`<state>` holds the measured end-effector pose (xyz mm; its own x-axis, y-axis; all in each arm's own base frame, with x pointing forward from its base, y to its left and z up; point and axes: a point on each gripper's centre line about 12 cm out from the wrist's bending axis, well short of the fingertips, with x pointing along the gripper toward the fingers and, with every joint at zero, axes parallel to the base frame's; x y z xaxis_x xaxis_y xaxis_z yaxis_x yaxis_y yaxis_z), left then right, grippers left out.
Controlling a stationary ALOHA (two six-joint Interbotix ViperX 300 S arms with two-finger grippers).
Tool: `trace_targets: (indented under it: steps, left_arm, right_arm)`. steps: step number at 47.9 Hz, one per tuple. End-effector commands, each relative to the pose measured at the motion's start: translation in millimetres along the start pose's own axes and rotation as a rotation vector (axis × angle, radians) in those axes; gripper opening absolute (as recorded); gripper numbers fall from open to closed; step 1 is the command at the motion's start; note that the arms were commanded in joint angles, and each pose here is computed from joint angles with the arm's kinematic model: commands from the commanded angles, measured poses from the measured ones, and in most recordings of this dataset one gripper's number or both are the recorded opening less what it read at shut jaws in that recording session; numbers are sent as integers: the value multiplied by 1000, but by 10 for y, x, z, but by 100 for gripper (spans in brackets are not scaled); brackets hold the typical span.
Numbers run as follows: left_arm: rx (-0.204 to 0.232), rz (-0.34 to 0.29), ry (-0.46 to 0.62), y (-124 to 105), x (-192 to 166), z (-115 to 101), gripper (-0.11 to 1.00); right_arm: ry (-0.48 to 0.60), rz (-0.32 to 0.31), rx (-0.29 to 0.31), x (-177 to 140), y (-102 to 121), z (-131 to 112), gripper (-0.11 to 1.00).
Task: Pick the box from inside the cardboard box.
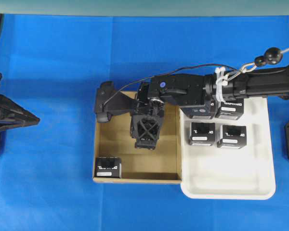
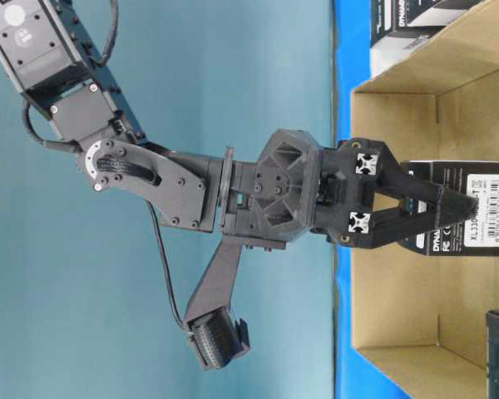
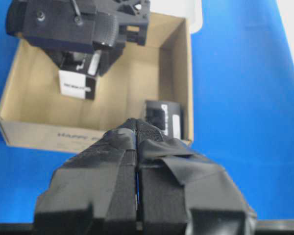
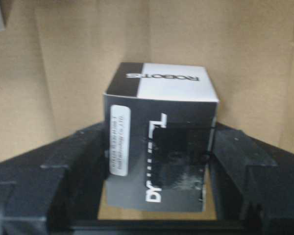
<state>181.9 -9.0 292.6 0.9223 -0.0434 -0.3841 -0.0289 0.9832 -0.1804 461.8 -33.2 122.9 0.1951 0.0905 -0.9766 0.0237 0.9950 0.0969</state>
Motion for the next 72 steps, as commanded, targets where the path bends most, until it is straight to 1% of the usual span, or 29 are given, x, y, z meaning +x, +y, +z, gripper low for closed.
trace_targets:
  steps: [1,5,10,20,28,33,37,41,46,49,54,58,59,65,72]
  left_arm:
    - [3,-4,-21,-20,-13,92,-7]
    - [3,-5,-23,-21,-15,97,-7]
    - [3,-5,-23,-21,-15,97,-7]
    - [3,-3,-21,-17,-13,92,-7]
    - [0,4,-23,-3,-13,95,-7]
    - [0,4,-21,-3,-10,93,-7]
    - [0,4,-23,-3,-13,95,-7]
    - [0,3,-19,-5,-8,87,-7]
    - [2,0,-20,-10,-11,87,-7]
    - [2,0,-20,-10,-11,87,-7]
    - [0,0,-20,-10,-11,87,-7]
    - [0,0,-19,-9,-9,81,-7]
    - [1,-1,-17,-12,-6,79,-7]
    - [1,-1,-16,-11,-4,73,-7]
    - [-1,-2,-23,-14,-8,91,-7]
  right_arm:
    - [-2,2,-12,2,56,20,61]
    - [-13,3,-16,-48,90,47,61]
    - [-29,9,-16,-274,119,108,61]
    - [-18,22,-31,-1034,153,148,61]
    - [-58,25,-52,-1837,248,158,61]
    - [-59,26,-45,-2216,292,117,61]
    - [-46,29,-36,-2414,350,75,61]
    - [-54,33,-43,-2611,449,42,61]
    - [-107,36,-45,-2868,569,10,61]
    - [-124,29,-32,-2969,598,-20,61]
    - [-107,-1,-13,-3077,616,-117,61]
    - [-108,-19,-11,-3181,656,-194,61]
    - [-121,-24,-9,-3229,665,-213,61]
    - [-161,-23,10,-3380,724,-285,61]
    - [-160,-23,25,-3465,804,-396,61]
